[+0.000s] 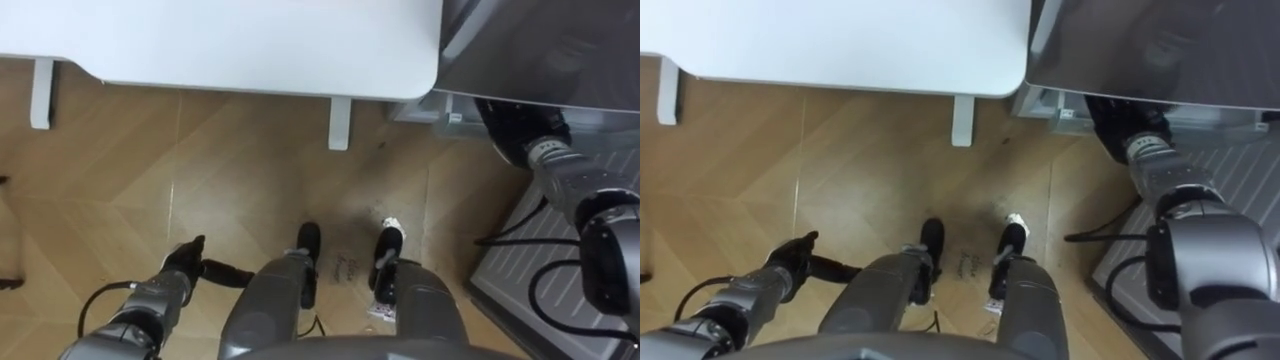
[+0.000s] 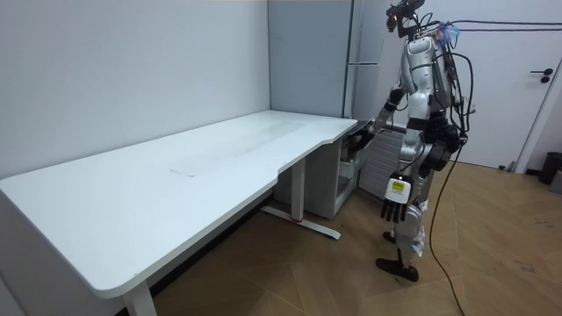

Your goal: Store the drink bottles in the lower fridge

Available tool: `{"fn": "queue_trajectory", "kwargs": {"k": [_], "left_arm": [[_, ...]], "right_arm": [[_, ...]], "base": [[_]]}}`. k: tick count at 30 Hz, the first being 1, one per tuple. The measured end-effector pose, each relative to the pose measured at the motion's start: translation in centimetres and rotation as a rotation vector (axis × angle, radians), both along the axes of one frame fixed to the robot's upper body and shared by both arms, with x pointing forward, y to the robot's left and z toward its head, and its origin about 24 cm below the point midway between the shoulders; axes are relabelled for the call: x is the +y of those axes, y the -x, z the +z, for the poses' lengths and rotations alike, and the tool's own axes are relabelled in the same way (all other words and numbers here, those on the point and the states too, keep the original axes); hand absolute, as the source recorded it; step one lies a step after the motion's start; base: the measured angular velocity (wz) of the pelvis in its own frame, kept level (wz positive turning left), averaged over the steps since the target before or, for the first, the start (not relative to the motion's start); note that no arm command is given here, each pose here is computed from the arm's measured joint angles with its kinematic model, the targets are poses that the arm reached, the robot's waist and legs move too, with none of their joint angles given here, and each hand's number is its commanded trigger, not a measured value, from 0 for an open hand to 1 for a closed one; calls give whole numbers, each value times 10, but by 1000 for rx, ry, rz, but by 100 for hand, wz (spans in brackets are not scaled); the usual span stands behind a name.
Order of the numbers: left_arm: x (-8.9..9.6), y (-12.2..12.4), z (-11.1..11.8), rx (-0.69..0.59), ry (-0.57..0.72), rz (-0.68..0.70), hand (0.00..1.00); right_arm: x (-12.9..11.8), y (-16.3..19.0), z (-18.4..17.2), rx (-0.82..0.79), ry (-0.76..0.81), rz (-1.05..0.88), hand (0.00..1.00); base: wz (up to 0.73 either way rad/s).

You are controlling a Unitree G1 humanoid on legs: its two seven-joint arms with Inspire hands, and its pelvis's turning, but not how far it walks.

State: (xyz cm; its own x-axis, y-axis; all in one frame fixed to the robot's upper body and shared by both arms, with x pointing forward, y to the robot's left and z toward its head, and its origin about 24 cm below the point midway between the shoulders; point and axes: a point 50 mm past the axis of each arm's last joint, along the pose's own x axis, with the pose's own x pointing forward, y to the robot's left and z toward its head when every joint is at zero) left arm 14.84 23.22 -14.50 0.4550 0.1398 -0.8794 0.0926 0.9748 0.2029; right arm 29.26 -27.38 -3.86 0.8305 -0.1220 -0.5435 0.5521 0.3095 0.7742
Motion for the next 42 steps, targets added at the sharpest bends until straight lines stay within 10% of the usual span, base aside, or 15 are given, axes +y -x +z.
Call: {"fn": "queue_trajectory", "kwargs": {"k": [17,42], "left_arm": [[7,15,-3,19,17,73,0],[25,71,-11,94,-11,217,0]], "right_arm": [[-8,7,-3,38,45,24,0],[-31,137,-76,274,126,6,0]], "base": [[1],[-3]]}}
